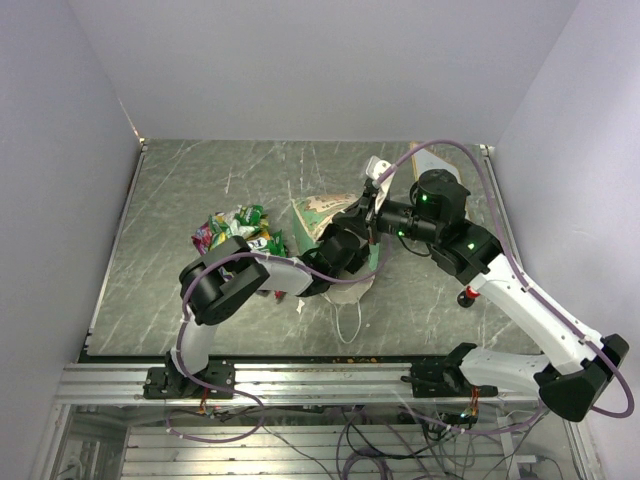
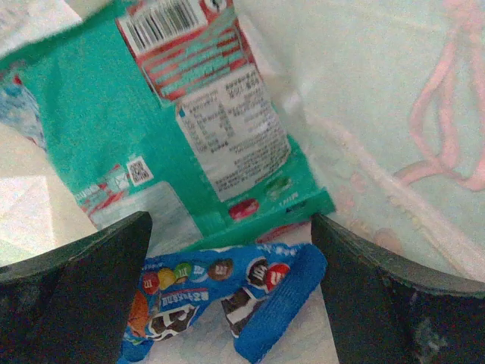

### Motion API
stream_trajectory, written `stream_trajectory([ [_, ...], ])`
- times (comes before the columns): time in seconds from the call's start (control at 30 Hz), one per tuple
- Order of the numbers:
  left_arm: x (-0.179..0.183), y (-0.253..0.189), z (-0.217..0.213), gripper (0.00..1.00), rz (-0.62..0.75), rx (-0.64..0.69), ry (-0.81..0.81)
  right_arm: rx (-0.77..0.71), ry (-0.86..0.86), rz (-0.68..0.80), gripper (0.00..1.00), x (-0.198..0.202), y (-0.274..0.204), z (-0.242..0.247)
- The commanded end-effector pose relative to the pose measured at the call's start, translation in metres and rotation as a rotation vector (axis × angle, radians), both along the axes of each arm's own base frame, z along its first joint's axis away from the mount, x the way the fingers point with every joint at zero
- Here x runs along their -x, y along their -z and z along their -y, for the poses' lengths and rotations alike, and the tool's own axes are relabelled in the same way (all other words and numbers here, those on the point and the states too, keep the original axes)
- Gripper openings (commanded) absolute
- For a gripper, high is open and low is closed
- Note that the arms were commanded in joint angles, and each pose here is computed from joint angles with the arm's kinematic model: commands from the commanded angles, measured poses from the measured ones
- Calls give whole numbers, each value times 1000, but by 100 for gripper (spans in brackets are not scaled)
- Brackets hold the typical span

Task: Take the snacks out of the paper bag

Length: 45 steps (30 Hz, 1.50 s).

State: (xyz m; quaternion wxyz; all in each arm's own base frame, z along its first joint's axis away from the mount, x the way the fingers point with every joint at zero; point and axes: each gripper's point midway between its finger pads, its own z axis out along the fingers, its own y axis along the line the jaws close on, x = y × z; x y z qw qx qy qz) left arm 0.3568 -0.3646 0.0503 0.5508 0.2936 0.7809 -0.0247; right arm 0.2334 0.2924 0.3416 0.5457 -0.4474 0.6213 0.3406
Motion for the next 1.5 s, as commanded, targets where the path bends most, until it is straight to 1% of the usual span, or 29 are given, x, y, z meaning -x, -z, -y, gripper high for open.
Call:
stream_trajectory([
  [0.0, 4, 22, -19, 95, -79, -44, -49, -50, 11, 85, 0, 8, -27, 9],
  [0.1, 10, 26, -27, 91, -109, -91, -46, -56, 27, 91, 0, 7, -28, 12],
  [0.27, 22, 15, -40, 93, -134, -41, -77, -61, 26, 88, 0, 7, -27, 11],
  [0.33, 27, 20, -46, 90, -146, -34, -85, -63, 21, 88, 0, 7, -27, 10],
  [0.37, 29, 24, -47, 87, -152, -29, -85, -64, 20, 85, 0, 7, -27, 10],
  [0.5, 33, 32, -48, 66, -192, -28, -97, -56, 7, 72, 0, 7, -24, 7],
  [0.63, 36, 19, -50, 50, -178, 12, -103, -45, 2, 69, 0, 7, -25, 6],
  [0.73, 37, 7, -49, 35, -176, 18, -98, -23, 14, 79, 0, 4, -23, 8],
  [0.8, 40, -1, -46, 29, -175, 19, -84, -5, 33, 91, 0, 0, -23, 11],
  [0.9, 49, -18, -37, 21, -178, 63, -49, 21, 66, 106, 0, -7, -25, 14],
  [1.03, 63, -45, -19, 17, -188, 157, 33, 50, 115, 100, 0, -17, -23, 17],
  [1.23, 93, -83, 13, 13, -231, 289, 242, 78, 197, 117, 0, -31, -27, 26],
  [1.37, 113, -106, 30, 11, -260, 349, 375, 136, 317, 148, 0, -51, -34, 42],
  [1.47, 121, -123, 36, 10, -255, 384, 431, 174, 430, 184, 0, -68, -44, 60],
])
